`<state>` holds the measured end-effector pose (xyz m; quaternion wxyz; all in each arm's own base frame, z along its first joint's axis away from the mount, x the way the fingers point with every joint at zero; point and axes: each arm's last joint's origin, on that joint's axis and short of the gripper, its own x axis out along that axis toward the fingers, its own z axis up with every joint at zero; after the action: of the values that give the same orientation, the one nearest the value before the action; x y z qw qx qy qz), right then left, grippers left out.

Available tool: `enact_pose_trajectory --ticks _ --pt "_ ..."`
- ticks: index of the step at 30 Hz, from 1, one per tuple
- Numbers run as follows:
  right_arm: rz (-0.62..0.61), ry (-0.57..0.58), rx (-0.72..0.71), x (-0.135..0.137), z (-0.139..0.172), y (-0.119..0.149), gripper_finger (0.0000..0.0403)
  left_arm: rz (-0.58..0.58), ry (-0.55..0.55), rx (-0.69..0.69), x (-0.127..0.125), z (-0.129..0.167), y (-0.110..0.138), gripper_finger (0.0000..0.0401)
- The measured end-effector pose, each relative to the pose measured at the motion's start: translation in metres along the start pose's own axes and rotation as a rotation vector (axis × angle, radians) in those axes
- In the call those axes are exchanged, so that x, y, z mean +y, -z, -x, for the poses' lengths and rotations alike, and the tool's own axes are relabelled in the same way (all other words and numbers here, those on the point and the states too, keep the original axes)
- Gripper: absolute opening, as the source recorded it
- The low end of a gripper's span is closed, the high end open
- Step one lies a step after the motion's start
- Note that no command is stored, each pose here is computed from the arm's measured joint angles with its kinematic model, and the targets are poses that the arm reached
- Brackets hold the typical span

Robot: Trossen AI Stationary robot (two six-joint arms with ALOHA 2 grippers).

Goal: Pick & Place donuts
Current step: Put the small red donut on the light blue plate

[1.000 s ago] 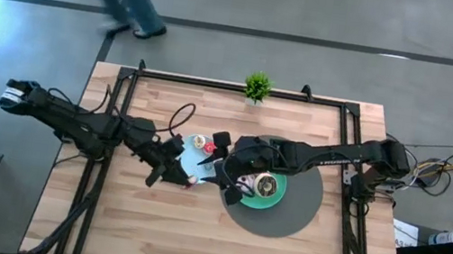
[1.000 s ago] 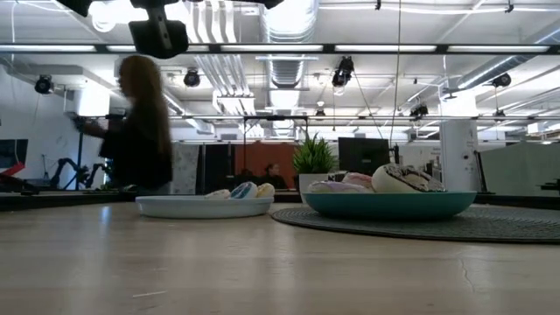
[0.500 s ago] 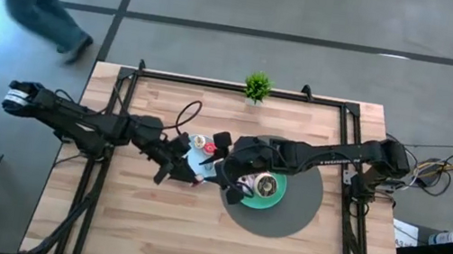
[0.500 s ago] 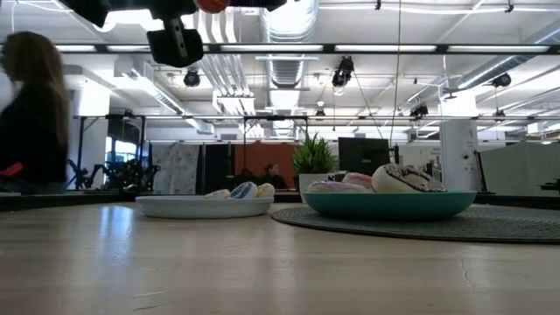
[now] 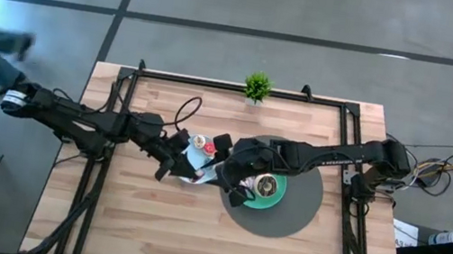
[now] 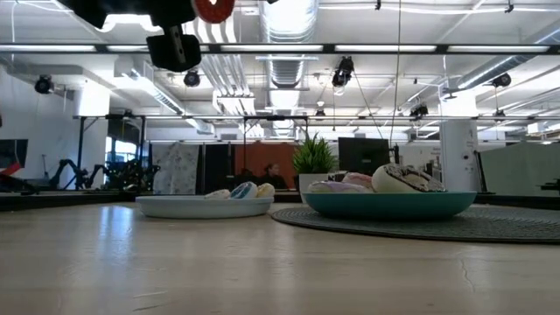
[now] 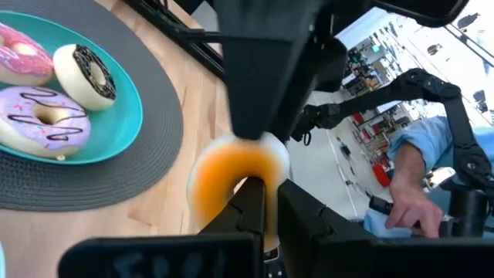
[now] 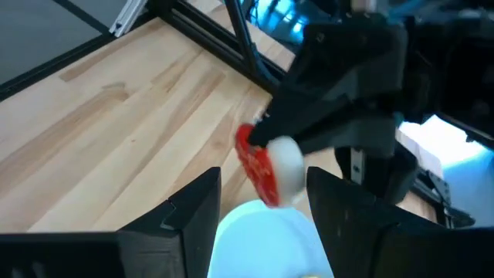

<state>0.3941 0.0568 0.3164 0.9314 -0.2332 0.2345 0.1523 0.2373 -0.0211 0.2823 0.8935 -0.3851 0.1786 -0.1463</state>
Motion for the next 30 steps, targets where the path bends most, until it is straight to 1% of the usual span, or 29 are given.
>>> enact_pose_trajectory --ticks 5,9,14,17,22,25,30 --pt "0.031 0.002 -0.02 0.0 0.0 -0.002 0.0185 0.006 -0.009 -0.008 0.004 -0.003 -0.002 0.0" --pt "0.032 0.0 -0.021 0.0 -0.001 -0.002 0.0185 0.007 0.014 -0.026 0.005 -0.008 -0.004 0.0" --pt "0.032 -0.002 -0.014 0.0 -0.001 0.0 0.0185 0.031 0.02 -0.003 0.007 -0.011 -0.003 0.0" --pt "0.03 -0.004 -0.006 0.0 -0.001 0.001 0.0185 0.032 0.03 0.003 0.006 -0.011 -0.003 0.0" --pt "0.029 -0.005 0.004 0.001 -0.002 0.003 0.0183 0.003 0.06 -0.024 -0.004 -0.009 -0.012 0.0" --pt "0.029 0.0 0.003 0.0 -0.002 0.003 0.0172 -0.005 0.053 -0.018 -0.007 -0.009 -0.014 0.0" --pt "0.029 0.006 0.008 0.0 -0.003 0.003 0.0135 0.01 0.025 0.011 -0.004 -0.009 -0.012 0.0"
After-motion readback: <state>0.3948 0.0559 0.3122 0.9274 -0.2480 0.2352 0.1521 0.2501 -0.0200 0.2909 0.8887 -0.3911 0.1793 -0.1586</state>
